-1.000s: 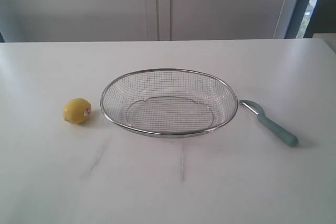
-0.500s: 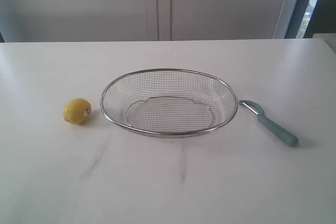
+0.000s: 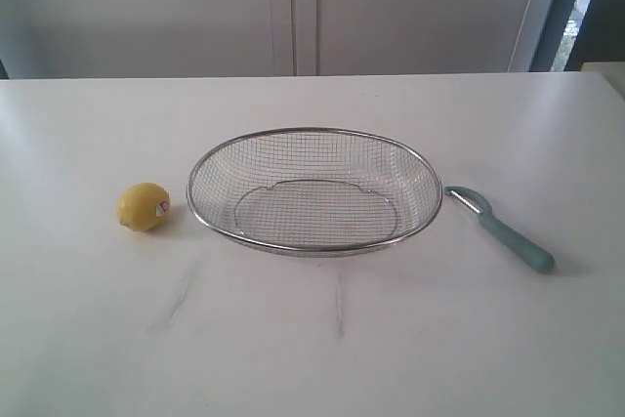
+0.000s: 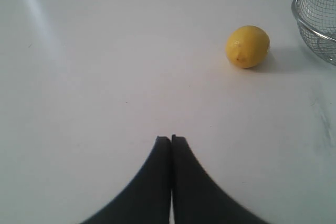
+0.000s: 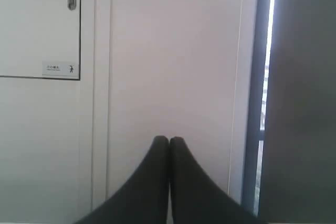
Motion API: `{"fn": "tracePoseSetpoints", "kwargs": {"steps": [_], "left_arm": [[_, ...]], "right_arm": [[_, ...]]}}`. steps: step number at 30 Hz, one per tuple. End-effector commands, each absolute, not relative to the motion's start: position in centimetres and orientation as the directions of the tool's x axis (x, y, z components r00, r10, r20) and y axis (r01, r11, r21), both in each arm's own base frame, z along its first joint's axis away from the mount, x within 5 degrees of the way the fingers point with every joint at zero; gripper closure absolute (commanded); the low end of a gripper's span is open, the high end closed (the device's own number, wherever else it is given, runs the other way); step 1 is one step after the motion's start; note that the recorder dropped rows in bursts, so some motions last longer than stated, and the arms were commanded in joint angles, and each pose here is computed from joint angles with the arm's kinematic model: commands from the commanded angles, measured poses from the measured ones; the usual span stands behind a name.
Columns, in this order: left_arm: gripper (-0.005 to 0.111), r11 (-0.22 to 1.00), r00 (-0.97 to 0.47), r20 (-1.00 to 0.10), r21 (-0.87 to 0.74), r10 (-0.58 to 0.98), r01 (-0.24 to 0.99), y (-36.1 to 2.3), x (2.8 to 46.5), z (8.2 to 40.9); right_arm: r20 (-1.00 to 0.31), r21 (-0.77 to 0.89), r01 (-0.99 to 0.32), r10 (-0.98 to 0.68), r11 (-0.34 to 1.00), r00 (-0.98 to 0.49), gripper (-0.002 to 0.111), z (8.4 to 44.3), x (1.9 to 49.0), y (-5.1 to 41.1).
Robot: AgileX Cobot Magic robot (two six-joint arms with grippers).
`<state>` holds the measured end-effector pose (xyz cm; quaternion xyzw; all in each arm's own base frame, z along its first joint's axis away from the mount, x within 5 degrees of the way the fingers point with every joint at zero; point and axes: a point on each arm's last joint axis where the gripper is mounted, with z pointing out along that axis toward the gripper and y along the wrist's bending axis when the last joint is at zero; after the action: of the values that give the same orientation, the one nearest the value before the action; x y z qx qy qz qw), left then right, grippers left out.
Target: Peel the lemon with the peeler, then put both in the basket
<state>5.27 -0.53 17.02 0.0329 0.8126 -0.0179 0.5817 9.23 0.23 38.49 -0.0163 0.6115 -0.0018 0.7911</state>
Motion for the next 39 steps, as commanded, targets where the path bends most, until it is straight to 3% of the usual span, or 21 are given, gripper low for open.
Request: {"fn": "tracePoseSetpoints", "kwargs": {"steps": [1,22,39], "left_arm": [[0.107,0.997,-0.324,-0.946,-0.003,0.020,0.073,-0.6,5.2,16.9],[0.107,0.997,-0.324,-0.946,-0.003,0.020,0.073,-0.6,5.2,16.9],[0.107,0.997,-0.324,-0.946,-0.003,0.020,0.073,-0.6,5.2,16.9]], "right_arm": [[-0.983,-0.037,-0.024,-0.032,0.999,0.182,0.108,39.1,9.8,0.3],[-0.946,-0.025,-0.046,-0.039,0.999,-0.321,0.108,39.5,15.1,0.5],[-0.872,-0.004,-0.042,-0.024,0.999,-0.489,0.108,37.5,20.3,0.7]]}}
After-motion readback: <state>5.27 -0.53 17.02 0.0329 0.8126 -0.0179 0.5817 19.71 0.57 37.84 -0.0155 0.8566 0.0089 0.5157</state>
